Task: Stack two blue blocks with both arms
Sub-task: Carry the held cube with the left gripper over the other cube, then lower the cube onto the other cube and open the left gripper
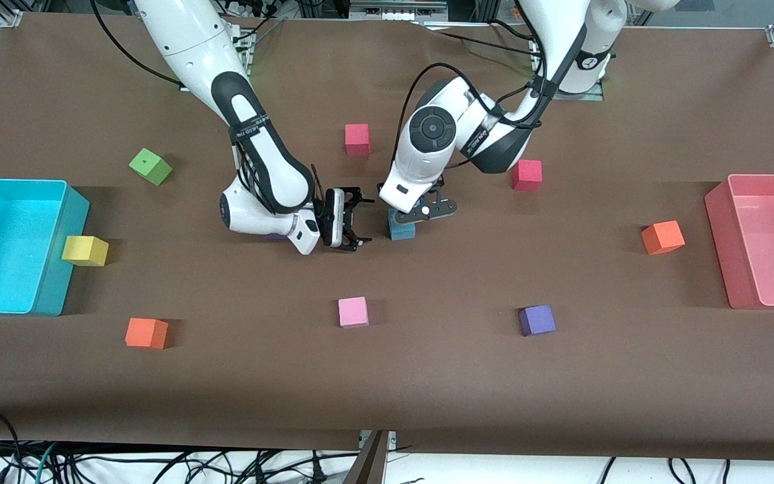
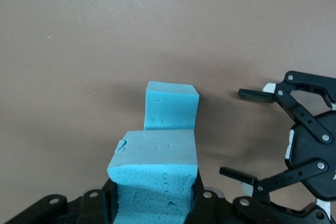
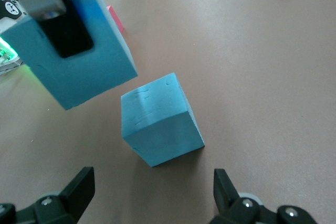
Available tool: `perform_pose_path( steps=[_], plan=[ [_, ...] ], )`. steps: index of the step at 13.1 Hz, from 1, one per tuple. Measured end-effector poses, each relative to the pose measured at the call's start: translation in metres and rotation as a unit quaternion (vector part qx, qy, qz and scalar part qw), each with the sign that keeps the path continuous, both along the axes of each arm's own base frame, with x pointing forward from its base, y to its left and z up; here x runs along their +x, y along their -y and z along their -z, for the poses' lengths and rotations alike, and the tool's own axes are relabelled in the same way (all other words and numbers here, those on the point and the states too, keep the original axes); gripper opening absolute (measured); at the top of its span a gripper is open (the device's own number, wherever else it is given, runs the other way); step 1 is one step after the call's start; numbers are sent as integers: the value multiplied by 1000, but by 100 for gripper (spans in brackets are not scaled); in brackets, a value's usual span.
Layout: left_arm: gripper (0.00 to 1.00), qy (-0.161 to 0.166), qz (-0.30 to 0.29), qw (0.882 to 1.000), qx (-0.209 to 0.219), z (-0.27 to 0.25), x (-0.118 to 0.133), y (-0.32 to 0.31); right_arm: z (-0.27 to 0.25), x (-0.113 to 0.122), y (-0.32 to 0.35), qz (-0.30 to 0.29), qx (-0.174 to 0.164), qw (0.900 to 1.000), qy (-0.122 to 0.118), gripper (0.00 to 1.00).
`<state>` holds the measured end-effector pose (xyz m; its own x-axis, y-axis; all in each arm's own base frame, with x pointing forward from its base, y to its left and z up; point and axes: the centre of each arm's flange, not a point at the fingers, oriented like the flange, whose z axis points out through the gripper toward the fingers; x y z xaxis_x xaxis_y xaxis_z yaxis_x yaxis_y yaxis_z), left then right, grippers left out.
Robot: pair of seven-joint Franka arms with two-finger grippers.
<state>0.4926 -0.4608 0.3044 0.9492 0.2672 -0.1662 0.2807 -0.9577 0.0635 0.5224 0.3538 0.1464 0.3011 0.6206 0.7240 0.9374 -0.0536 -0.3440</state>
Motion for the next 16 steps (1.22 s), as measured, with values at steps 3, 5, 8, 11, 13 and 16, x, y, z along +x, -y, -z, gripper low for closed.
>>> perform_pose_path(
  steps=[3, 5, 8, 11, 13, 16],
  plan=[
    [52, 6, -14, 1000, -3, 9, 4, 1, 0, 0, 1, -1, 2, 1000, -2, 100],
    [52, 5, -15, 1000, -2, 16, 4, 1, 0, 0, 1, -2, 5, 1000, -4, 100],
    [52, 7, -5, 1000, 5, 21, 0, 5, 0, 0, 1, -3, 6, 1000, -5, 100],
    [52, 12, 5, 1000, 13, 28, -2, 7, 0, 0, 1, -3, 6, 1000, -5, 100],
    [52, 13, 6, 1000, 13, 32, -2, 8, 0, 0, 1, -4, 6, 1000, -5, 100],
    [52, 19, 6, 1000, 11, 29, 0, 10, 0, 0, 1, -4, 7, 1000, -6, 100]
  ],
)
